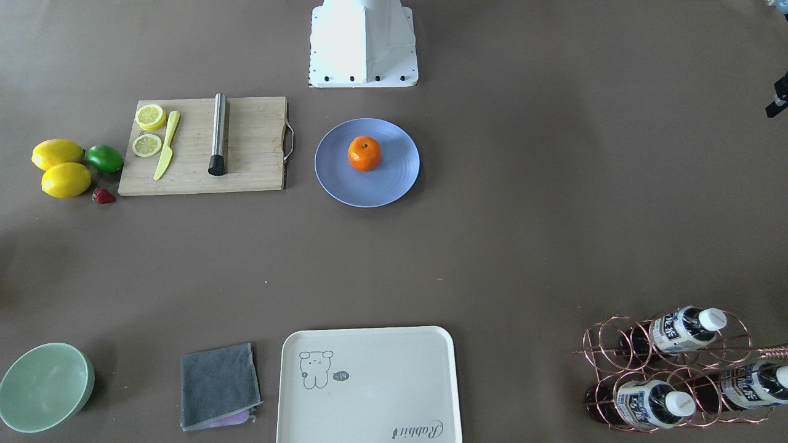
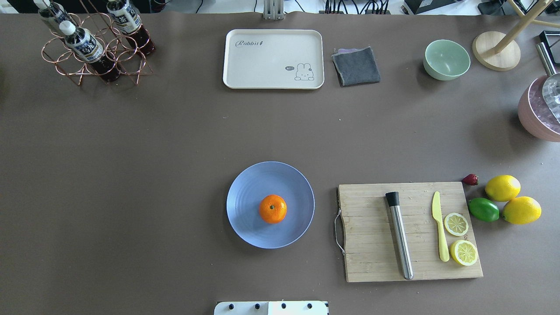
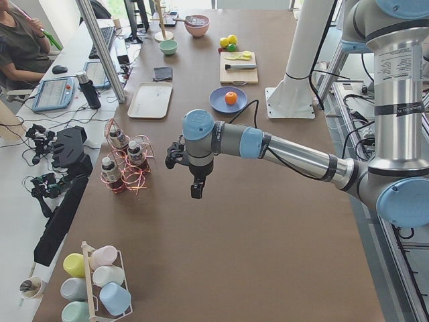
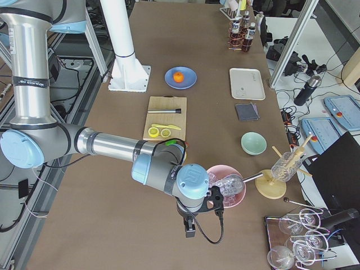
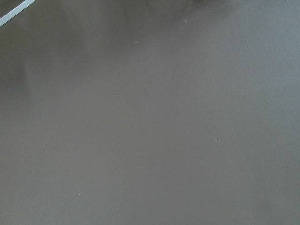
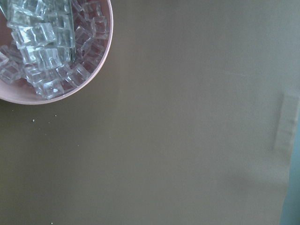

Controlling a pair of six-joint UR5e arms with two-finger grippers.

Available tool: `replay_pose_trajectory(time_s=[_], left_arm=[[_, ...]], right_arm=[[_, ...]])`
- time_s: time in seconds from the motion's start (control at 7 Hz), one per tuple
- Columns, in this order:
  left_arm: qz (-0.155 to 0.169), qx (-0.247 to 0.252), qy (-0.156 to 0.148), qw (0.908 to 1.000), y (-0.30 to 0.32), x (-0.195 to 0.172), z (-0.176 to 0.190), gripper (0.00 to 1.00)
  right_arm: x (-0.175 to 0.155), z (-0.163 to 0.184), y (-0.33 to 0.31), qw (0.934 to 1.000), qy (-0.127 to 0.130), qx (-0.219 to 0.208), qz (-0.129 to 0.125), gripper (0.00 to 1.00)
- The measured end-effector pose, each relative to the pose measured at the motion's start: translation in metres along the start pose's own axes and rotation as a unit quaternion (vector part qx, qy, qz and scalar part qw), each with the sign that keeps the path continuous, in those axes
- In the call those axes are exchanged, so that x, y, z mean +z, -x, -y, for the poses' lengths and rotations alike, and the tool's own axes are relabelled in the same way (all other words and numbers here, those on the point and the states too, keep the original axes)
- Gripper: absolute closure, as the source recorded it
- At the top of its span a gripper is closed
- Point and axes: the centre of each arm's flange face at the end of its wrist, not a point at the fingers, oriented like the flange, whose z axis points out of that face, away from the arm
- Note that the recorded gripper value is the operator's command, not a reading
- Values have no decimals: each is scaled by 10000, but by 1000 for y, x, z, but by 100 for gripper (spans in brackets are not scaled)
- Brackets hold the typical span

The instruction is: Pick orange to plate

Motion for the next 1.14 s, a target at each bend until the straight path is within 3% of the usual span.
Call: replay_pose_trajectory(time_s=[0.29,0.57,1.14], left_arm=[[8,-101,15,9999,20,10,-5,2],[48,-202,-152,9997,54,12,-20,2],[110,-301,-362,9988,94,1,-57,2]], right_arm=[[1,17,13,10000,40,-81,8,0],[4,38,37,9999,66,-82,51,0],[6,64,91,9994,17,-81,328,0]])
